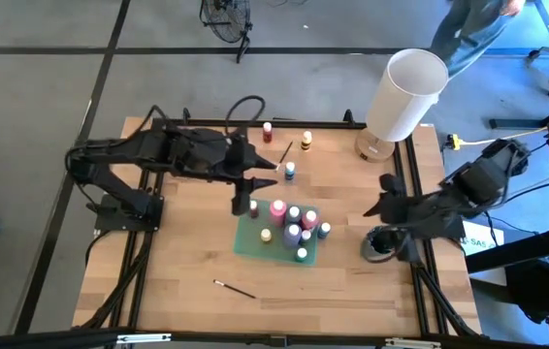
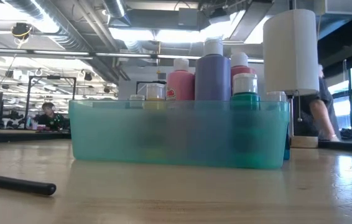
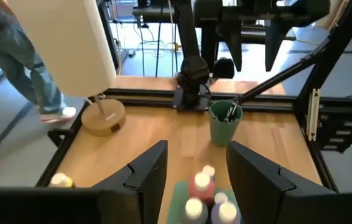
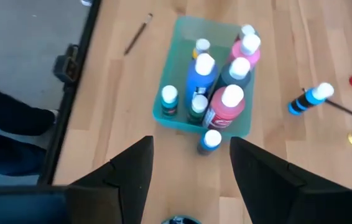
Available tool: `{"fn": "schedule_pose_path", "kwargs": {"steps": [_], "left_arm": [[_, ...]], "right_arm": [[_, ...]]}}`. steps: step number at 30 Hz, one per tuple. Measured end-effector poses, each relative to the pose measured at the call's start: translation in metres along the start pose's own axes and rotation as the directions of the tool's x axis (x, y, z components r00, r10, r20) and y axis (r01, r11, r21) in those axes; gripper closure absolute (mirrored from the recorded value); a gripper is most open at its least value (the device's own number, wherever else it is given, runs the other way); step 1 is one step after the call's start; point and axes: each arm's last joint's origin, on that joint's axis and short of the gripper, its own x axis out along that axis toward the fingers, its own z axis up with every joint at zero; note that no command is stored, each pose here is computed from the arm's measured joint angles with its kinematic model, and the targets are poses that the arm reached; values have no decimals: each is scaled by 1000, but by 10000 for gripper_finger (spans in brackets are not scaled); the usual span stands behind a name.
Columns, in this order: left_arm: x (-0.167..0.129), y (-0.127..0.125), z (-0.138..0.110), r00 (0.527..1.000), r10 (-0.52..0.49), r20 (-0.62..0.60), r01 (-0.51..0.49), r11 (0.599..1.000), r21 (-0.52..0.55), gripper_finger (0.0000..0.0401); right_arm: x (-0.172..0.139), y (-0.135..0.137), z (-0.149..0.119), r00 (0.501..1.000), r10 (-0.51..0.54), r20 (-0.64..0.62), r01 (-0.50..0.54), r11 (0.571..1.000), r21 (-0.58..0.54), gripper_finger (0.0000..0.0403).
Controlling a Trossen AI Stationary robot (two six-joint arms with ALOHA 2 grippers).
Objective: Pick & Place Paint Supplies
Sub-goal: Put the small blue paint bottle into the light green bin
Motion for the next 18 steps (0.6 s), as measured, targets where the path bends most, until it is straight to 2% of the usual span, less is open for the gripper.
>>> {"fn": "schedule_pose_path", "kwargs": {"steps": [6,10,15,18], "left_arm": [[-32,8,-5,999,4,-44,-5,1000,-5,242],[-54,13,-7,999,3,-53,-6,999,-40,242],[-73,14,-11,998,-10,-67,7,999,-45,242],[-82,12,-15,996,-25,-91,22,999,-32,242]], "right_arm": [[29,-2,12,995,-61,-74,69,991,111,186],[45,-8,21,994,-38,-104,56,984,172,186],[52,-13,26,994,-42,-104,63,976,209,186],[53,-17,25,990,-59,-124,92,956,279,186]]}}
